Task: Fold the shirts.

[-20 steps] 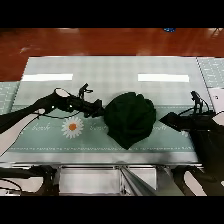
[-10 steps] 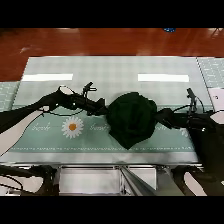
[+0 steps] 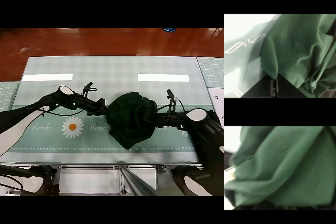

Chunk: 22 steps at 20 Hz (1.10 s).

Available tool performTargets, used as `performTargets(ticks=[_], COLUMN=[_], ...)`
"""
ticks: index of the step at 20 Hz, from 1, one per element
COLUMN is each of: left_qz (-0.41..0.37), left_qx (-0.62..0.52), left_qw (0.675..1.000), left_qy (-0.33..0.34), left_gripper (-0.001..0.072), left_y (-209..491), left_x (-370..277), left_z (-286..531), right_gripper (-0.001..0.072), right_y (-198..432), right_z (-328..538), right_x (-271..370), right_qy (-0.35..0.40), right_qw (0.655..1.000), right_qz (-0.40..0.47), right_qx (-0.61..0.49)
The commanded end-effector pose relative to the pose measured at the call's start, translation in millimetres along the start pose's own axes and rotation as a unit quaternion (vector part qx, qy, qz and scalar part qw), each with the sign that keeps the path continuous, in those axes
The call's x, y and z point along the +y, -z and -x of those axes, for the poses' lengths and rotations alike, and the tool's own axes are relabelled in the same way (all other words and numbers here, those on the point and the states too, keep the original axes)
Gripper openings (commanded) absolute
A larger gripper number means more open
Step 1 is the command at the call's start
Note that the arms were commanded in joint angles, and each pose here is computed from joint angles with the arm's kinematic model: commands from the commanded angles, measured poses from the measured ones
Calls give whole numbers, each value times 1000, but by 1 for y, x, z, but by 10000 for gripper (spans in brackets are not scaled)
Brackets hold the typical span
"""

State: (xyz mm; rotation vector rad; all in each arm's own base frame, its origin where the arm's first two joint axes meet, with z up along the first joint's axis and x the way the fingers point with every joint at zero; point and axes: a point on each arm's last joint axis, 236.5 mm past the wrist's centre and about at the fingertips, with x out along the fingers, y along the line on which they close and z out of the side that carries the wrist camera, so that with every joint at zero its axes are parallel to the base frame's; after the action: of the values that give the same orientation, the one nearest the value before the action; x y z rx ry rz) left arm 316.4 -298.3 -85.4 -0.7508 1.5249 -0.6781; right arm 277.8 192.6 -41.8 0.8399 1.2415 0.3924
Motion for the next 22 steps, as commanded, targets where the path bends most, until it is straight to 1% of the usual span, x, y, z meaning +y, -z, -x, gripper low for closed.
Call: performTargets(ticks=[1, 5, 6, 7, 8, 9, 11, 12, 15, 18, 20, 22], left_qz=[-1, 0, 0, 0, -1, -2, -6, -17, -79, -160, -221, -285], left_qx=[0, 0, 0, 0, -2, -7, -24, -45, -164, -294, -366, -431], left_qw=[1000, 1000, 1000, 1000, 1000, 1000, 1000, 998, 982, 939, 901, 853], left_qy=[0, 0, 0, 0, 0, 2, 18, 29, 57, 76, 78, 76], left_gripper=[21, 21, 21, 20, 20, 20, 20, 20, 20, 20, 20, 20], left_y=[0, 0, 0, 0, -1, -6, -22, -37, -92, -116, -105, -72], left_x=[0, 0, 0, 0, 0, 0, -9, -20, -73, -146, -195, -246], left_z=[0, 0, 0, 0, 1, 5, 26, 46, 141, 261, 334, 400], right_gripper=[409, 409, 400, 317, 115, 23, 23, 23, 23, 23, 23, 23], right_y=[-13, -22, -22, -21, -21, -23, -42, -60, -120, -157, -153, -132], right_z=[-21, -48, -58, -67, -73, -72, -52, -34, 44, 145, 204, 250], right_x=[-14, -5, -1, 5, 16, 31, 70, 93, 167, 248, 288, 311], right_qy=[15, 9, 10, 9, 2, -14, -47, -60, -81, -93, -87, -69], right_qw=[1000, 1000, 1000, 999, 998, 997, 991, 988, 971, 936, 907, 880], right_qz=[-12, -7, 0, 7, 24, 53, 109, 139, 219, 304, 362, 411], right_qx=[-11, 17, 29, 39, 50, 59, 58, 41, -45, -150, -197, -227])
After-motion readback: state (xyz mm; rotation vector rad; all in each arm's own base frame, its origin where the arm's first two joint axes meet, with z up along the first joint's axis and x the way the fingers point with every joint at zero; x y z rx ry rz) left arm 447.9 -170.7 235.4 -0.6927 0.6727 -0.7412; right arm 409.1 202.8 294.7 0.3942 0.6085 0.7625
